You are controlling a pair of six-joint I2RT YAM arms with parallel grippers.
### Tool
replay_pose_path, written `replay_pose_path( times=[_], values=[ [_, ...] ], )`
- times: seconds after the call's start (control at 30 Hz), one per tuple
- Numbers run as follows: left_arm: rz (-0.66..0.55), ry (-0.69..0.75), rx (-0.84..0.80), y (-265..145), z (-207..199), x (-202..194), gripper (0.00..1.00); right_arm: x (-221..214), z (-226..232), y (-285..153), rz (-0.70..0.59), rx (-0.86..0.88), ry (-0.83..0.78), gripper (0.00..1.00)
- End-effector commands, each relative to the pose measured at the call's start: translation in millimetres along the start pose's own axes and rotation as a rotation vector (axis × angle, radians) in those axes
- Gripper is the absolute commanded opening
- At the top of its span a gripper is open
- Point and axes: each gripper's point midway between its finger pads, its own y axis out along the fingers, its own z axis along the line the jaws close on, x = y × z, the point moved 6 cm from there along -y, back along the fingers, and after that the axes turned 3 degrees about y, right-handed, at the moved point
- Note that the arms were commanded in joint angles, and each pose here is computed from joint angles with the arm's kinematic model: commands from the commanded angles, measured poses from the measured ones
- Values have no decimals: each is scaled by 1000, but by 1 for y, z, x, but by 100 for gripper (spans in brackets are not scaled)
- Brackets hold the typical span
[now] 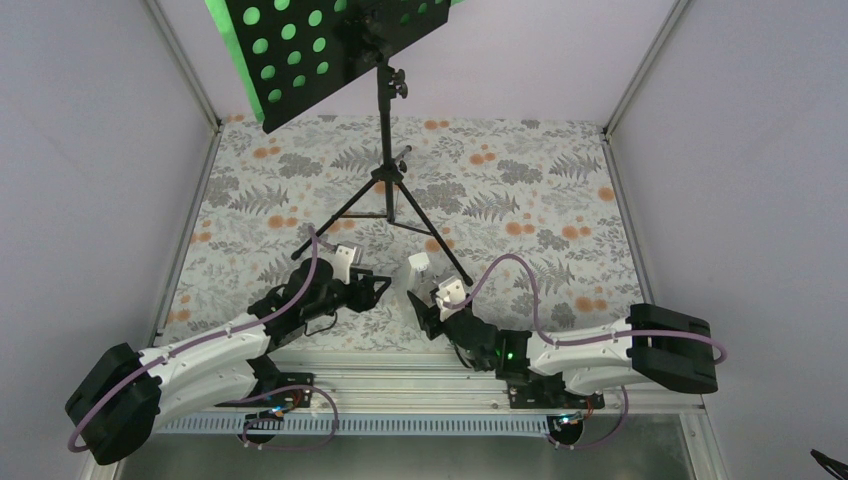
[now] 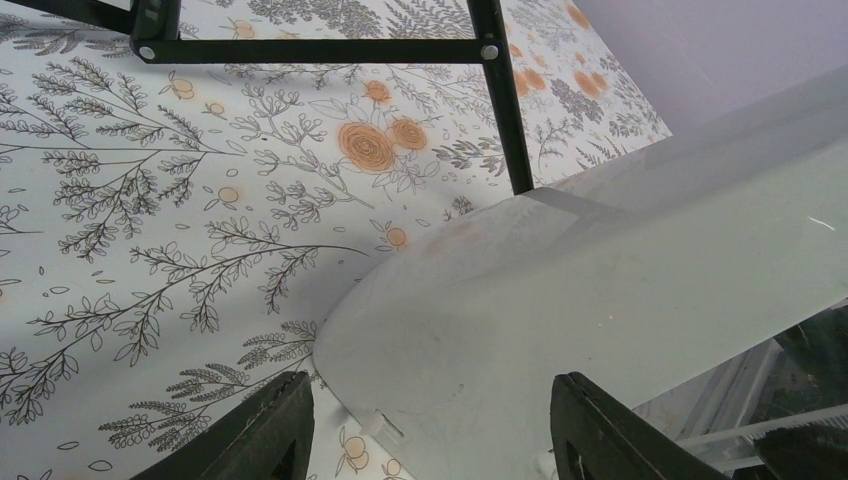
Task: Pack up the instrument practice props
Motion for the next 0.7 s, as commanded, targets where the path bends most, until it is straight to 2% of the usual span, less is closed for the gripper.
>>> replay_pose_path(
  times=[0.0, 0.33, 0.67],
  values=[
    [-38, 19, -6, -3, -6, 13, 60, -12, -6, 3, 33, -36, -8, 47],
    [-39, 22, -2, -5, -6, 14, 60, -21, -13, 3, 73, -71, -15, 47],
    [-42, 21, -1, -6, -6, 14, 60, -14, -17, 0, 54, -73, -22, 47]
  ],
)
